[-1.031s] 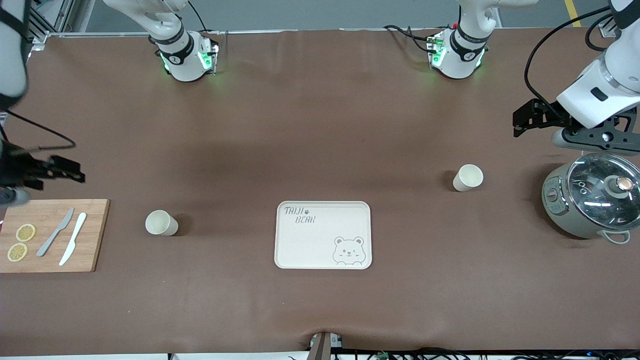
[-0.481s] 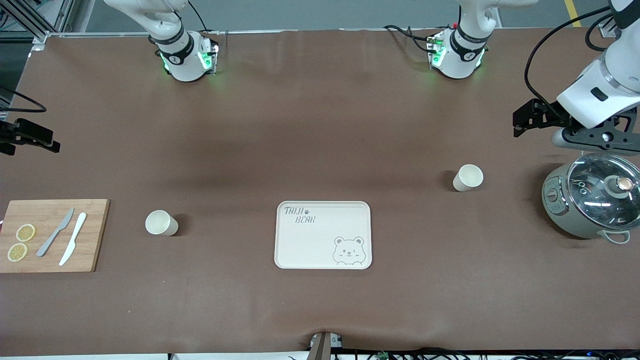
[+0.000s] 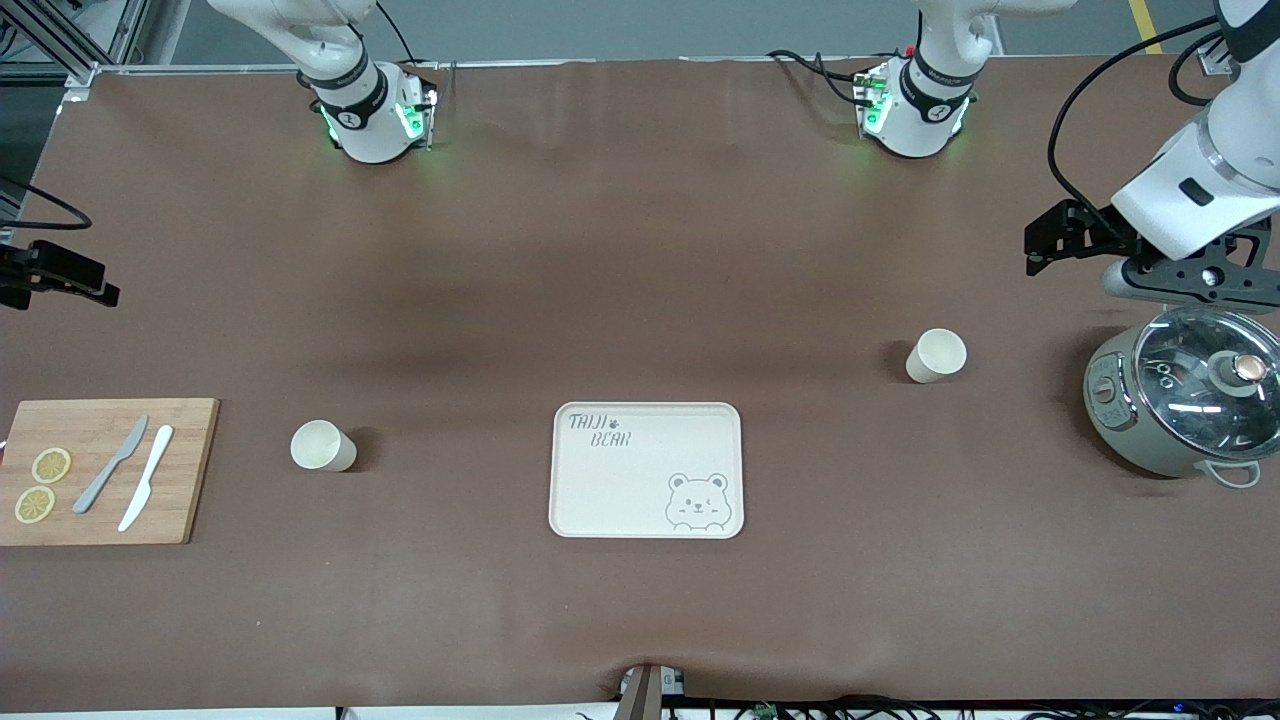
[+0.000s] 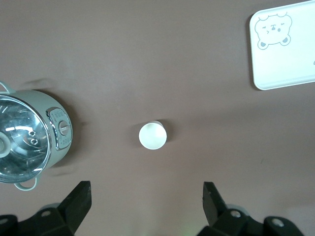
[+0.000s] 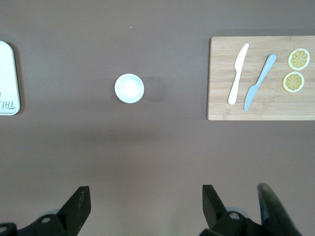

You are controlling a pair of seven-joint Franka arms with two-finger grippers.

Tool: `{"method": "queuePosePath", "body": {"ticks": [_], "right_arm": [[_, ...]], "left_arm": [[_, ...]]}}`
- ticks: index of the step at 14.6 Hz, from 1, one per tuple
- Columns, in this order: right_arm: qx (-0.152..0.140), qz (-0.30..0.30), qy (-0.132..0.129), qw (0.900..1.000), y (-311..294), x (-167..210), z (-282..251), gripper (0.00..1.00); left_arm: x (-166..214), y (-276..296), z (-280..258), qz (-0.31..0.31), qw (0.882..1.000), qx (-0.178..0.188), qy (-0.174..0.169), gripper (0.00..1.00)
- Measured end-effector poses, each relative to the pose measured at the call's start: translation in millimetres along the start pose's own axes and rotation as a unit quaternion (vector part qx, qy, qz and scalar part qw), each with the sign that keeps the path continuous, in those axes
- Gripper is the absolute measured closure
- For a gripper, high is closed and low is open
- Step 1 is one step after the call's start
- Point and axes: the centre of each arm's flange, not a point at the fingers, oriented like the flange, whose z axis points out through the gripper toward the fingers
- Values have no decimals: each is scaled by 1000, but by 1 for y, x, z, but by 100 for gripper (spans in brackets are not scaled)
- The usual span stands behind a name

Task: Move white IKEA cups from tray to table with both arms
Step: 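Raise the right gripper up away from the placed cup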

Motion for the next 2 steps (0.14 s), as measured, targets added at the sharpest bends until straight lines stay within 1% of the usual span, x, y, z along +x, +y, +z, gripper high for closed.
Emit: {"method": "queuePosePath", "body": {"ticks": [2], "right_arm": [[0, 0, 0, 1000, 0, 0, 0, 0]], "left_arm": [[0, 0, 1, 0, 1000, 0, -1, 0]]}}
